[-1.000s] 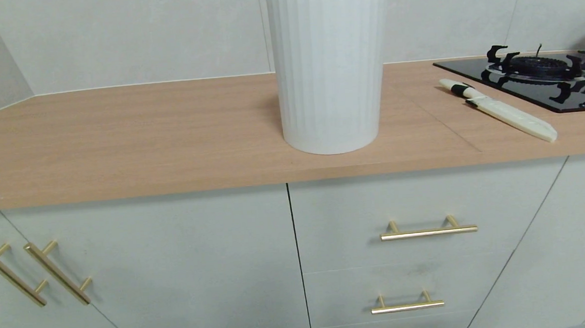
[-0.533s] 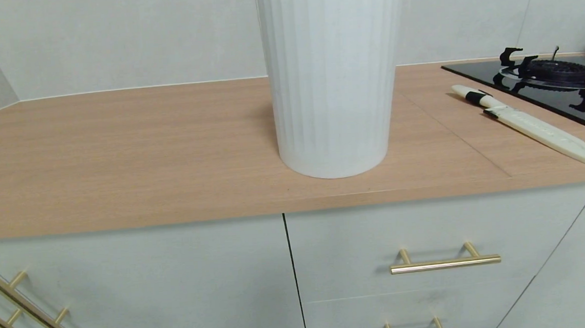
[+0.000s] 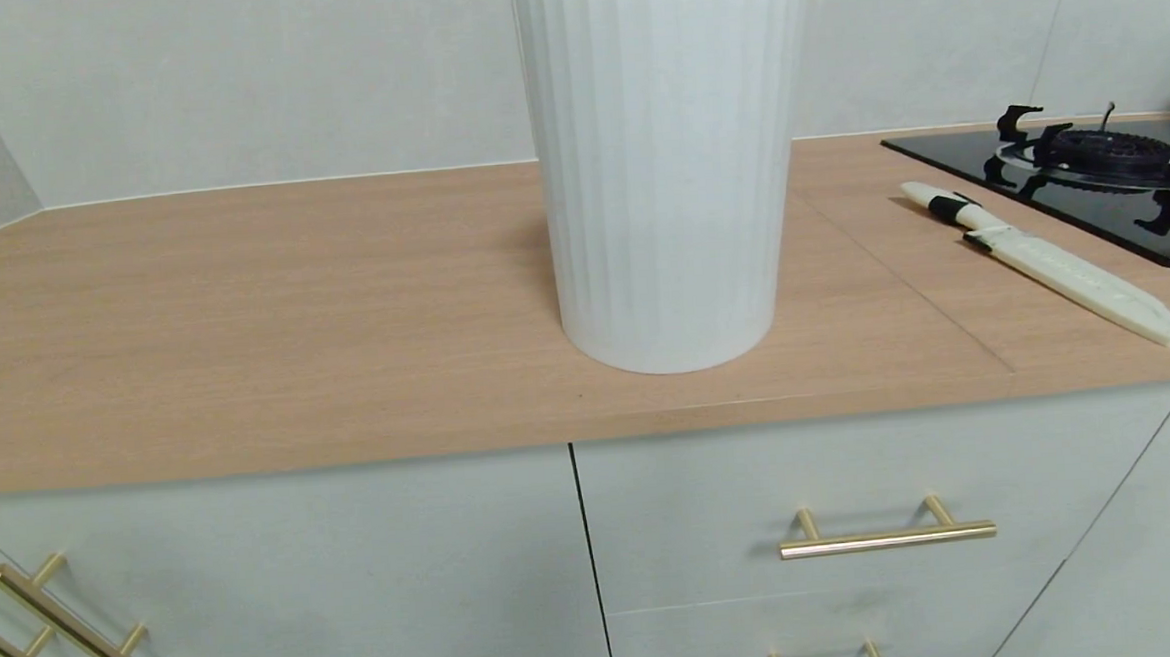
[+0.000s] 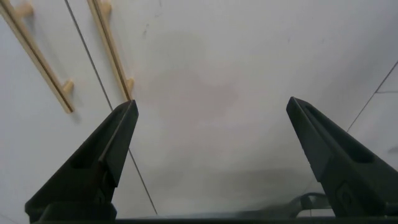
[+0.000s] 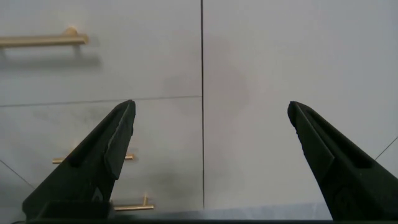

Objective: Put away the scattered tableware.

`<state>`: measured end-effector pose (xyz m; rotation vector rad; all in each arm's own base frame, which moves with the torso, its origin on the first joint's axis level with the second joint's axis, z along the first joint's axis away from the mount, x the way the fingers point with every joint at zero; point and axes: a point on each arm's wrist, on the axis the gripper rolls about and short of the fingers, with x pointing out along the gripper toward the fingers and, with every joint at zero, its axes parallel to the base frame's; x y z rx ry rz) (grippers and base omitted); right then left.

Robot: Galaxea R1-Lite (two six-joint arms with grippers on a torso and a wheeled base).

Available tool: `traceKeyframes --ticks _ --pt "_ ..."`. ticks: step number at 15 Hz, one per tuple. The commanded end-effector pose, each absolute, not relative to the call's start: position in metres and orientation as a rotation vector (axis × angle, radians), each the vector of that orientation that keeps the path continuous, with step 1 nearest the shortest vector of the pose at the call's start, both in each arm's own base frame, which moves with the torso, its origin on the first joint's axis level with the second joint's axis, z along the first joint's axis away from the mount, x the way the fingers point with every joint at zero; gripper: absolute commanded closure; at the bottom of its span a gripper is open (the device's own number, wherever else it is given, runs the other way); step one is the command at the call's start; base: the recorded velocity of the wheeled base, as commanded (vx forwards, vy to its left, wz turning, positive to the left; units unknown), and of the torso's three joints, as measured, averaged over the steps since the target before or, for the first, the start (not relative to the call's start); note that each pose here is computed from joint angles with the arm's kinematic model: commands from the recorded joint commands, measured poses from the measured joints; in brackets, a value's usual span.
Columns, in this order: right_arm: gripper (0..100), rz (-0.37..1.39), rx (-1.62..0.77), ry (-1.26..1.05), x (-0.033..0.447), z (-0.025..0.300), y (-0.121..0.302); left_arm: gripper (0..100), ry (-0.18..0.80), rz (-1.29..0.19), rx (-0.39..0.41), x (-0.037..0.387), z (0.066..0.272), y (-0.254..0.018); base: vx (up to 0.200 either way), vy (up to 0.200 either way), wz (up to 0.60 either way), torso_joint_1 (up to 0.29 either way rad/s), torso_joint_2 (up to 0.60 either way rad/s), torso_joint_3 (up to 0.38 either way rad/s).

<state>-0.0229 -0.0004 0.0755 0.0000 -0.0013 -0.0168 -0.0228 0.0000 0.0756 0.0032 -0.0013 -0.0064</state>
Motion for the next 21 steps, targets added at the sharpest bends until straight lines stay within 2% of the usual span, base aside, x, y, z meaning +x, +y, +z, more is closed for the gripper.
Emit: traceKeyframes --ticks 1,6,21 --pt "0 -0.017 0.000 0.000 -0.0228 0.0755 -0.0004 0 -0.002 -0.008 0.003 -0.0228 0.0756 0.0000 0.000 0.000 0.00 0.124 -0.29 -0.242" --pt "0 -0.017 0.000 0.000 -0.0228 0.0755 -0.0004 0 -0.002 -0.006 0.003 -0.0228 0.0756 0.0000 0.000 0.000 0.00 0.100 -0.44 -0.273" --pt "0 -0.017 0.000 0.000 -0.0228 0.0755 -0.0004 0 -0.002 -0.006 0.003 -0.0228 0.0756 0.0000 0.000 0.000 0.00 0.237 -0.49 -0.273"
